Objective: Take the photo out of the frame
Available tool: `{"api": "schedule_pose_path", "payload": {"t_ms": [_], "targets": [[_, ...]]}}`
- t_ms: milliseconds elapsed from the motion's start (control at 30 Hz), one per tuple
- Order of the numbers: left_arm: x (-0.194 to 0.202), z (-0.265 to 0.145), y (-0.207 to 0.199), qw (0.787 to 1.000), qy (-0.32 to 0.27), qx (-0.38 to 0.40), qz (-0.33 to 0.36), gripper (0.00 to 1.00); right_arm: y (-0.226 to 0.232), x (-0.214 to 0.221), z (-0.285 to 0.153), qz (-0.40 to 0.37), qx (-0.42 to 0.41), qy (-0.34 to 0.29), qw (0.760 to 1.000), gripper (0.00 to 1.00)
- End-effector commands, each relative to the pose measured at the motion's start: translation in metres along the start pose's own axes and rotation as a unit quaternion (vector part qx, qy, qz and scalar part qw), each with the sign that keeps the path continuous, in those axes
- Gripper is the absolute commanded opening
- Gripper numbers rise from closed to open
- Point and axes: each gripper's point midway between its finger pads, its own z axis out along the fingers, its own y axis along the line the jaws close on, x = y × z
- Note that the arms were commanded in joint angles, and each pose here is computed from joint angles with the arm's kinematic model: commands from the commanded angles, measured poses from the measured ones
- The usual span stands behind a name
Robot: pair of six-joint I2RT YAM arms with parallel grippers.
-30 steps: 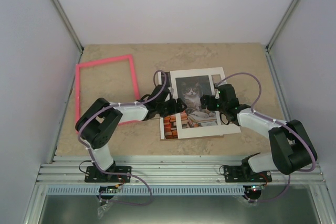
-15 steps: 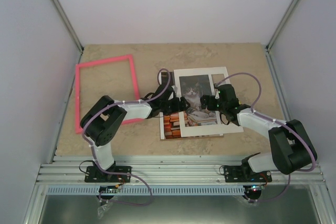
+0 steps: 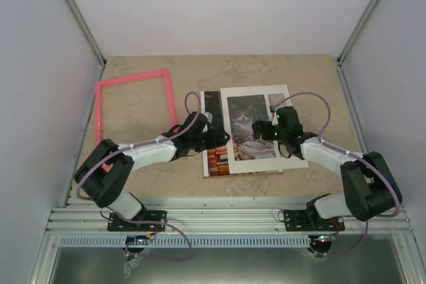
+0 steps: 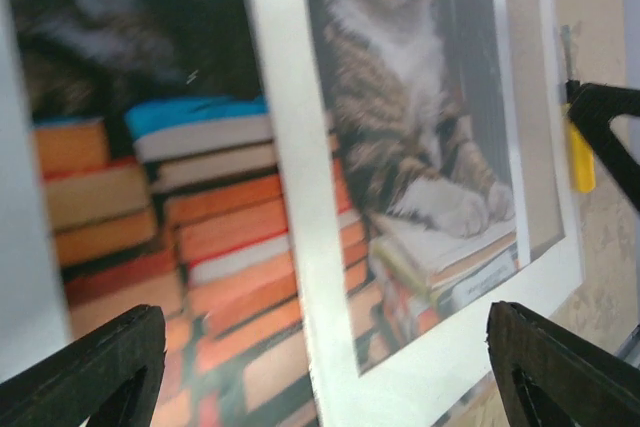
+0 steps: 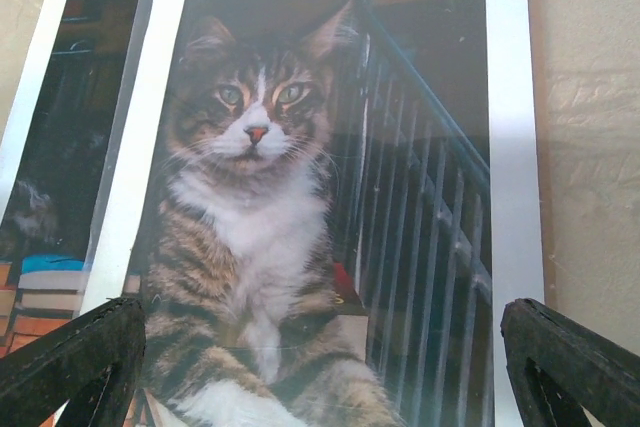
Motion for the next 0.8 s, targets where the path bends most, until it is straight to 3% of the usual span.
{"api": "schedule_pose_path", "payload": {"t_ms": [0, 300, 767], "targets": [[0.018, -0.022, 0.02, 0.999, -0.005, -0.019, -0.025, 0.9, 0.003, -0.001, 0.002, -0.004, -0.012, -0.002, 1.0, 0.98], [0.05, -0.051, 0.034, 0.997, 0.006, -0.001, -0.072, 0.9, 0.004, 0.001, 0.004, -0.003, -0.015, 0.002, 1.0, 0.98], [0.099, -0.055, 0.038, 0.994, 0.06, 0.019, -0.092, 0.86, 0.002, 0.003, 0.006, -0.002, -0.011, 0.004, 1.0, 0.98]]}}
